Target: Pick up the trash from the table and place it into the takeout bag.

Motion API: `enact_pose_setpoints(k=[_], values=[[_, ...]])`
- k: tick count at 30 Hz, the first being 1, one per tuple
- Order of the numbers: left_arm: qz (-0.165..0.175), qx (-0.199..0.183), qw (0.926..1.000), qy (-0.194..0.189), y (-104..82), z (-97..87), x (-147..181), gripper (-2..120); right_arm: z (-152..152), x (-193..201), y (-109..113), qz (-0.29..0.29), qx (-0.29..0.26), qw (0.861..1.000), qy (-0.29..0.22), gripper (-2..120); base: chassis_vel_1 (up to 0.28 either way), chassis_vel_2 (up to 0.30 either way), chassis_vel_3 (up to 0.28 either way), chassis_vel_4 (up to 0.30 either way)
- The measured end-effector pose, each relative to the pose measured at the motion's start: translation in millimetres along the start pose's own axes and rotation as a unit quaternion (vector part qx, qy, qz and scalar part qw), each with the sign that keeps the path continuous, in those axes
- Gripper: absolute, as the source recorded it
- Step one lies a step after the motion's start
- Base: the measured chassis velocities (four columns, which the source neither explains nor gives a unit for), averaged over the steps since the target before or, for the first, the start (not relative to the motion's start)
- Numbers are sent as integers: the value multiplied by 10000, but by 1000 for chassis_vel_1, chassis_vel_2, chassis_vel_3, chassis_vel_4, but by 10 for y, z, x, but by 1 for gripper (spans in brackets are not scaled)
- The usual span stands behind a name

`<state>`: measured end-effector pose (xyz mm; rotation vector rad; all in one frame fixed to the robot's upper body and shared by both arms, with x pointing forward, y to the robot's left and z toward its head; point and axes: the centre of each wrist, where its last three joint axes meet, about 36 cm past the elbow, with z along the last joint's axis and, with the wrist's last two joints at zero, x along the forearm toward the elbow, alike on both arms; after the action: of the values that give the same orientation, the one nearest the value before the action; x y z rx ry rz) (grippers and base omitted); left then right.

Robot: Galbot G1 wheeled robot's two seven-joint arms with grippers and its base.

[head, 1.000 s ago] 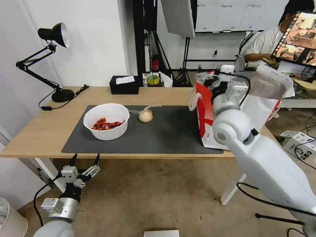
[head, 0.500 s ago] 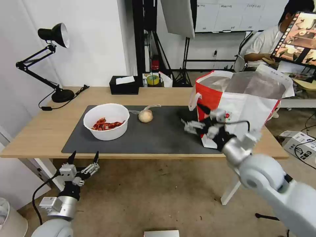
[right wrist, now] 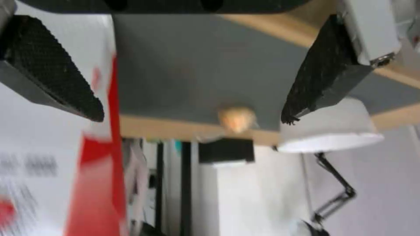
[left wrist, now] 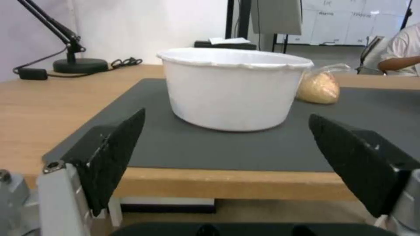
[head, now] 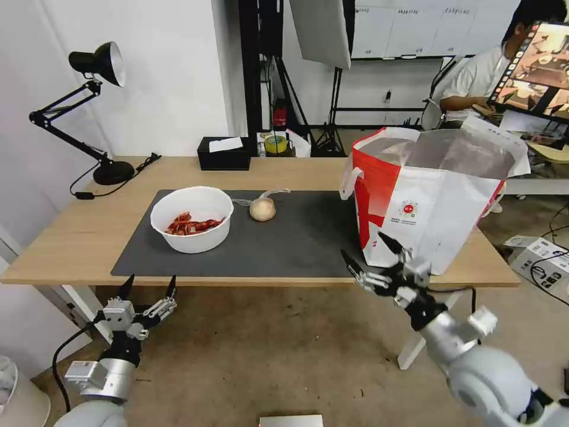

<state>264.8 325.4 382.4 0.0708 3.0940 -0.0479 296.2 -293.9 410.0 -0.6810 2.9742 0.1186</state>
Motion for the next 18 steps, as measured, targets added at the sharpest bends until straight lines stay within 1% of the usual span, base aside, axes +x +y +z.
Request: enact_pose_setpoints(k=[3,4,6,10,18], values=[[22,-10,10000,22,0,21,32,100,264,173,36,222,-120,9996,134,100,0,0,0,0],[22,-10,10000,22,0,21,32,100,264,173,36,222,-120,9996,134,100,0,0,0,0],[18,-17,10000,42,9,44,49,100,360,223,70,285,-176,9993,191,100,0,0,0,0],[3,-31,10000,75,19,80,78,100,434,243,123,287,-246,9990,243,100,0,0,0,0],[22,-114,9999,77,33,103,84,100,456,198,167,195,-276,9991,263,100,0,0,0,0]])
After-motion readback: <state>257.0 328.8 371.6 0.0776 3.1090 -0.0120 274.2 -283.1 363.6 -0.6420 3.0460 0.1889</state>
